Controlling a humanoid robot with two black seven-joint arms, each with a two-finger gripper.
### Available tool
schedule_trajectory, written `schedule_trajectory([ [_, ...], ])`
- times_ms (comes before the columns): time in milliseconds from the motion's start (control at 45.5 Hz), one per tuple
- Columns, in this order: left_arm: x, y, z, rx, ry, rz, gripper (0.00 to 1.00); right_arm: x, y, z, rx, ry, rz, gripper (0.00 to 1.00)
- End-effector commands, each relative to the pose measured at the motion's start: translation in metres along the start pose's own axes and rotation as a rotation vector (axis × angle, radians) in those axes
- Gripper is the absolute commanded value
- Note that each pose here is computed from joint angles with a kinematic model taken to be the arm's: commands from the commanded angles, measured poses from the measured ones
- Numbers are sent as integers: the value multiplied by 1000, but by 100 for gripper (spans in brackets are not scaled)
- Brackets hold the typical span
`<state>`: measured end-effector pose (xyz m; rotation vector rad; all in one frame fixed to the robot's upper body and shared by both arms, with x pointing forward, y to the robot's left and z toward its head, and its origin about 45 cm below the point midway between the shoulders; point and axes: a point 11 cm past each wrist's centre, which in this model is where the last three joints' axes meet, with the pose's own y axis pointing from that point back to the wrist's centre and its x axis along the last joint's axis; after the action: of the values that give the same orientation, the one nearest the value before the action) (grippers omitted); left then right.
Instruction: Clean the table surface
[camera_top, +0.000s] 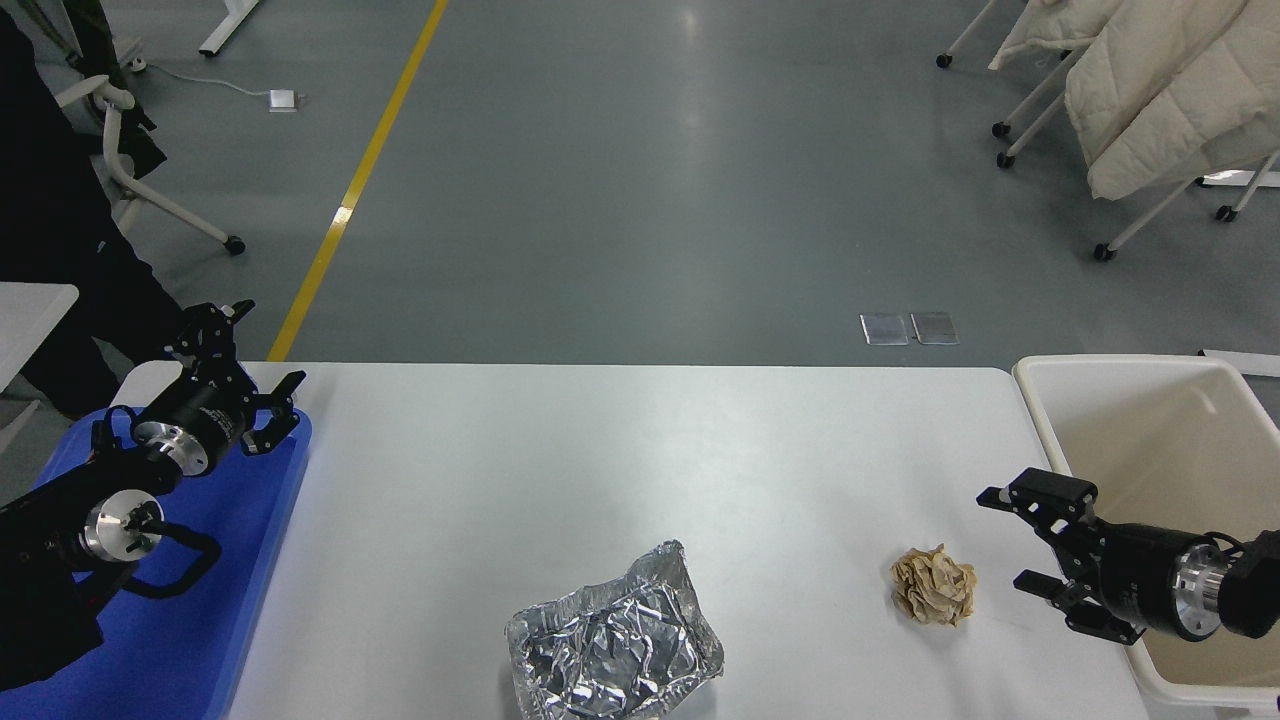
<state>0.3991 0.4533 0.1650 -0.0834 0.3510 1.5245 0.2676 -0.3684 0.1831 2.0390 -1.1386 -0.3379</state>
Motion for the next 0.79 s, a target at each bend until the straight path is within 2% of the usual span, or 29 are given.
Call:
schedule_trajectory([
  [0,0,0,0,0,0,0,100,-23,11,-3,-136,23,-68,100],
  [110,0,0,0,0,0,0,100,-30,7,-5,-180,31,-90,100],
  [308,0,0,0,-1,0,-1,100,-50,-11,-40,-110,86,-158,100],
  [440,0,0,0,0,0,0,100,-74,-25,-66,-57,116,-228,100],
  [571,0,0,1,-2,1,0,100,-100,-37,-83,-41,36,-298,100],
  [769,0,0,0,-1,0,-1,100,-144,-60,-86,-48,29,-381,100],
])
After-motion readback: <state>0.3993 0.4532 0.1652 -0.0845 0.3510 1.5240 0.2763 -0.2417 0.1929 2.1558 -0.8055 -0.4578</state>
